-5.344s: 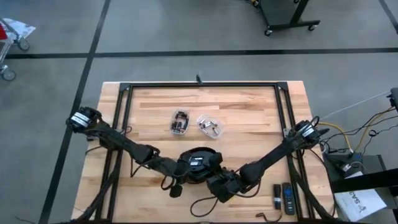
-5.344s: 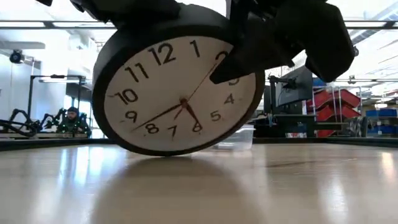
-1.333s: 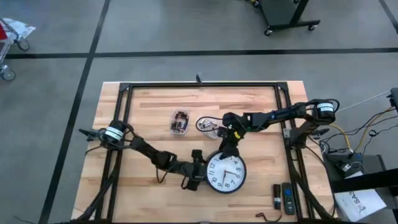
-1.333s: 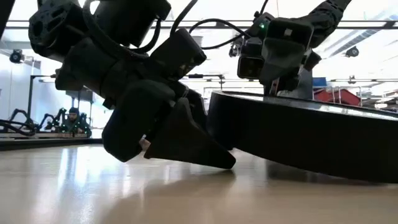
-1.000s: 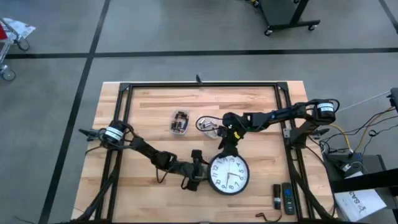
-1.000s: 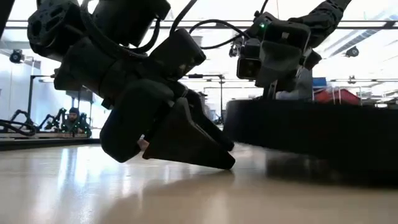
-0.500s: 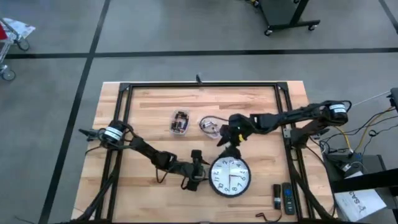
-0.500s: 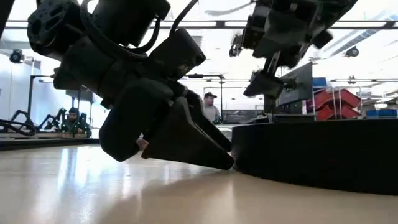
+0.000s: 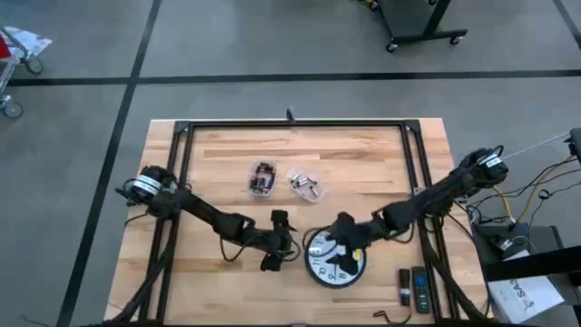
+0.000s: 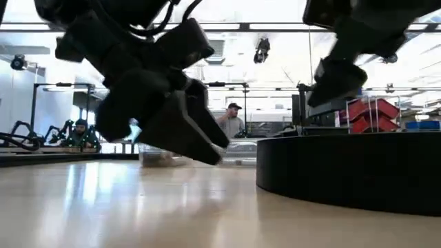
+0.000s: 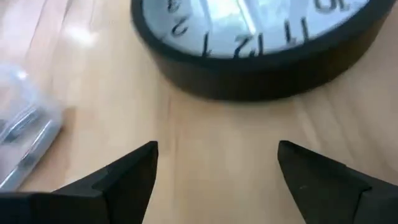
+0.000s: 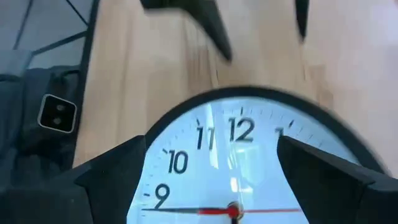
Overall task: Insert battery
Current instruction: Insert the silver battery into the clock's battery compartment
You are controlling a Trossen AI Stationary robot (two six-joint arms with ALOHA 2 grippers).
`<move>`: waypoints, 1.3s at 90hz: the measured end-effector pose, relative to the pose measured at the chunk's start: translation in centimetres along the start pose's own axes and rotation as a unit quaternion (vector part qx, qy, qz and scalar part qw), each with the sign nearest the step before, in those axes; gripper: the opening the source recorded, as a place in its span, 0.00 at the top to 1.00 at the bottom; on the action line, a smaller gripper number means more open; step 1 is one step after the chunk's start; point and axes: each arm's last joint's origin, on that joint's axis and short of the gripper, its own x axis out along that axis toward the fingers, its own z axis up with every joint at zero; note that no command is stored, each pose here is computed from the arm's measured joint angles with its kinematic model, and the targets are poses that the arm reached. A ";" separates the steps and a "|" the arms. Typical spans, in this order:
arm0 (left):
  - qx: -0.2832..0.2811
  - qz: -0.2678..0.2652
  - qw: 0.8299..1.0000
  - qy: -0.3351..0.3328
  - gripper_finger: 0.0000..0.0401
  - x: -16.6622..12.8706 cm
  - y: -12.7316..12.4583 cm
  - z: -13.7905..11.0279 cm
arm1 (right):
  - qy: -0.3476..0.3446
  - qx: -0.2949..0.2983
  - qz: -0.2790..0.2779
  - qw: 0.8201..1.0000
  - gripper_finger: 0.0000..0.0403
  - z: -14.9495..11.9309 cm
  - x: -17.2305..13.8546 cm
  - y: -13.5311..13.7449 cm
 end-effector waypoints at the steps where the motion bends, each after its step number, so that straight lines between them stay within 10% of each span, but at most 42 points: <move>1: -0.001 0.000 1.000 0.002 0.23 -0.2 0.1 0.0 | 0.002 0.001 -0.002 1.000 0.14 -0.1 0.1 0.0; 52: -0.043 0.028 0.997 0.049 0.23 -4.4 1.7 0.5 | 0.130 0.032 -0.151 0.979 0.14 -2.7 -1.5 -2.3; 117: -0.051 0.042 0.996 0.052 0.23 -4.1 1.7 0.4 | 0.345 -0.010 -0.420 0.839 0.30 -5.9 -8.9 -6.2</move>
